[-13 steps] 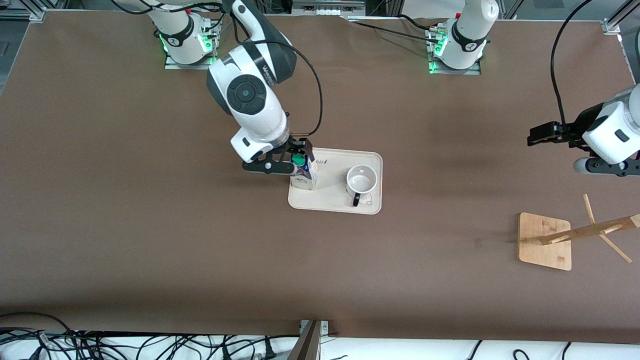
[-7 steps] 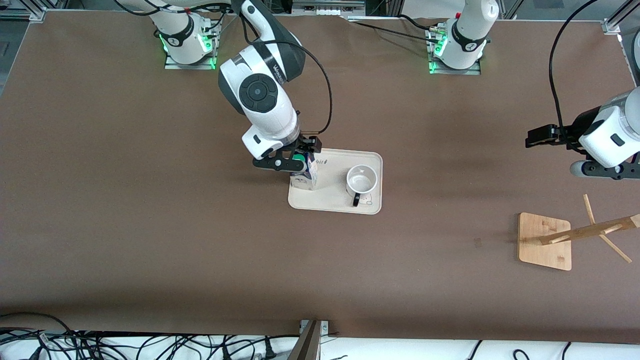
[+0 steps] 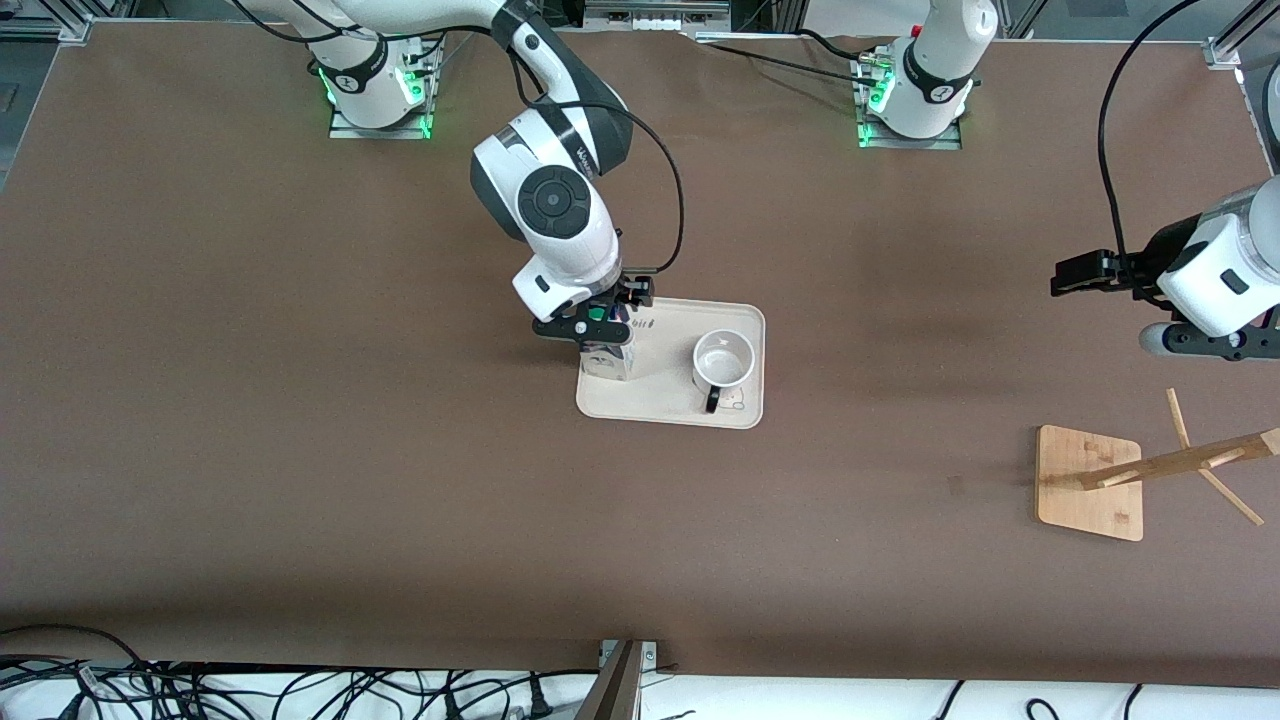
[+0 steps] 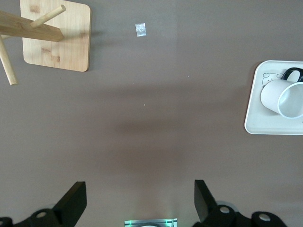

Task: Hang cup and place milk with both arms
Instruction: 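Carry the carton off the tray while the left gripper reaches the mug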

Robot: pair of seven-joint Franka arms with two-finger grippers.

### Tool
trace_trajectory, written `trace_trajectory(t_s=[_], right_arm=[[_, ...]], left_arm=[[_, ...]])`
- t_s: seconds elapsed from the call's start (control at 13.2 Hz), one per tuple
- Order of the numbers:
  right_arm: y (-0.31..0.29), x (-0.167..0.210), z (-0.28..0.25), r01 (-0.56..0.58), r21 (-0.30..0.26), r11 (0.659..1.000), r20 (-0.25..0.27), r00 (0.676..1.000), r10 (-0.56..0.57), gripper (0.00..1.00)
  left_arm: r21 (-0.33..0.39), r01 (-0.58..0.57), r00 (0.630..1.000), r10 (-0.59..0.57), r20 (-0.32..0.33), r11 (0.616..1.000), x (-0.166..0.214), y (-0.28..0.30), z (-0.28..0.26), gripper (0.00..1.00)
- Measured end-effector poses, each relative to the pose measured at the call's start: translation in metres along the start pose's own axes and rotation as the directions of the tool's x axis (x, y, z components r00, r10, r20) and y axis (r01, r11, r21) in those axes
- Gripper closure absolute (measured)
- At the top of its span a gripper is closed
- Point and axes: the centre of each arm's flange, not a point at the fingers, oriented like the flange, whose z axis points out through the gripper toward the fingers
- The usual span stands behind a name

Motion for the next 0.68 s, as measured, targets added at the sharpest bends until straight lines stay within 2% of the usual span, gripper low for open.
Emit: trace_trajectory(t_s=[0.15, 0.23, 0.38, 0.68], right_arm=[[0.004, 0.005, -0.003, -0.002, 0.001, 1.000, -0.008, 1.000, 0.002, 0.49], [0.006, 0.008, -0.007, 0.002, 0.004, 1.000, -0.013, 1.000, -0.002, 0.57], [0.011, 0.015, -0.014, -0.001, 0.008, 1.000, -0.019, 1.000, 0.001, 0.57], [0.068, 0.053, -0.051, 0.039, -0.018, 0.999, 0.019, 0.999, -0.039, 0.57]], left_arm=[[0.000, -0.002, 1.000, 0.002, 0.002, 1.000, 0.000, 0.001, 0.001, 0.00], [0.000, -0.003, 1.000, 0.003, 0.002, 1.000, 0.000, 0.002, 0.001, 0.00], [0.000, -0.004, 1.000, 0.004, 0.004, 1.000, 0.001, 0.002, 0.002, 0.00], [0.000, -0.009, 0.999, 0.009, 0.040, 1.000, -0.001, 0.003, 0.007, 0.00]])
